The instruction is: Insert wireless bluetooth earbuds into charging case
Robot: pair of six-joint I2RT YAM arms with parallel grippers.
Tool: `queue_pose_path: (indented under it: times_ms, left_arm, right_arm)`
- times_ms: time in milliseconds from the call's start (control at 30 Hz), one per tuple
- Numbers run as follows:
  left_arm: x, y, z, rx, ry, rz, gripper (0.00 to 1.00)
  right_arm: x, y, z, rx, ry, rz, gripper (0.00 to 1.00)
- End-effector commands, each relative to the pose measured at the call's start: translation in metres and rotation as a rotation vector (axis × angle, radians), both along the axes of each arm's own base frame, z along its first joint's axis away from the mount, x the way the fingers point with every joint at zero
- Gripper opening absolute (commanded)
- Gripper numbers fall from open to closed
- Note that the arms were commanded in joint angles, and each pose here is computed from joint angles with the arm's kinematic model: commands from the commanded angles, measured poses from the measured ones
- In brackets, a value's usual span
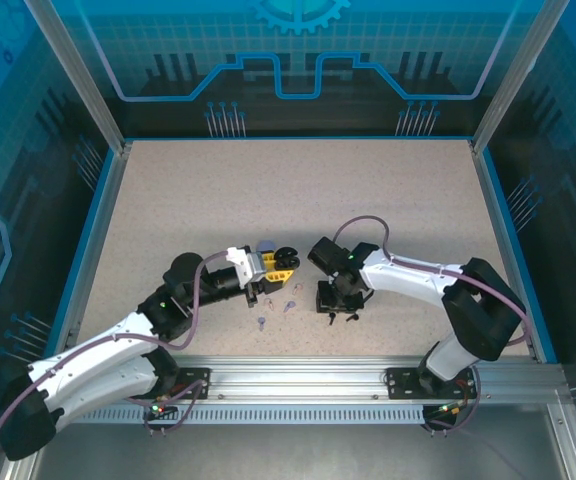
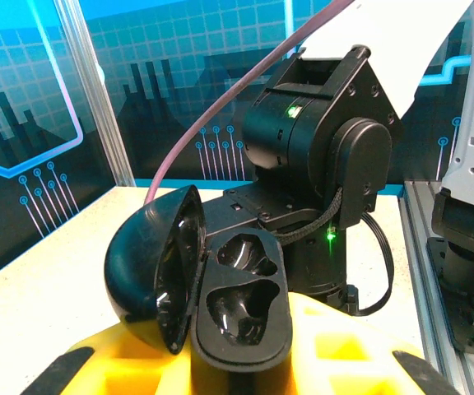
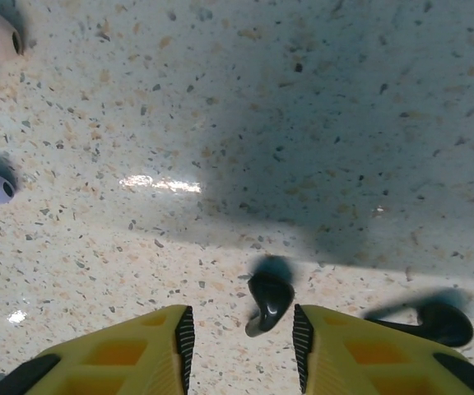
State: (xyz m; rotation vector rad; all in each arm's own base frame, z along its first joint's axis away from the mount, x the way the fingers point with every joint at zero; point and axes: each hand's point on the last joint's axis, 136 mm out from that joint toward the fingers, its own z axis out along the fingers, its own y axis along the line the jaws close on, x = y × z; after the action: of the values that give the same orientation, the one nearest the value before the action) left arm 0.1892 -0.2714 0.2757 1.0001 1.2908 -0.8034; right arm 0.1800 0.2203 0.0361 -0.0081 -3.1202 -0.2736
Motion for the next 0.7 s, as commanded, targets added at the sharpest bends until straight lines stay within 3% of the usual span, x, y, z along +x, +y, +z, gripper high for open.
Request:
queue_pose_path:
  times_ms: [0,667]
  left_arm:
    - [-0.002,0.003,0.001,-0.019,-0.002,0.01,0.0]
    - [-0.004,0.006,0.003,-0.025,-0.006,0.017,0.0]
  right_arm:
    - [-0.006,-0.001,-0.003,-0.032,0.033,0.019,0.39]
    - [-0.011,-0.003,-0.025,-0.112,0.078,0.049,0.34]
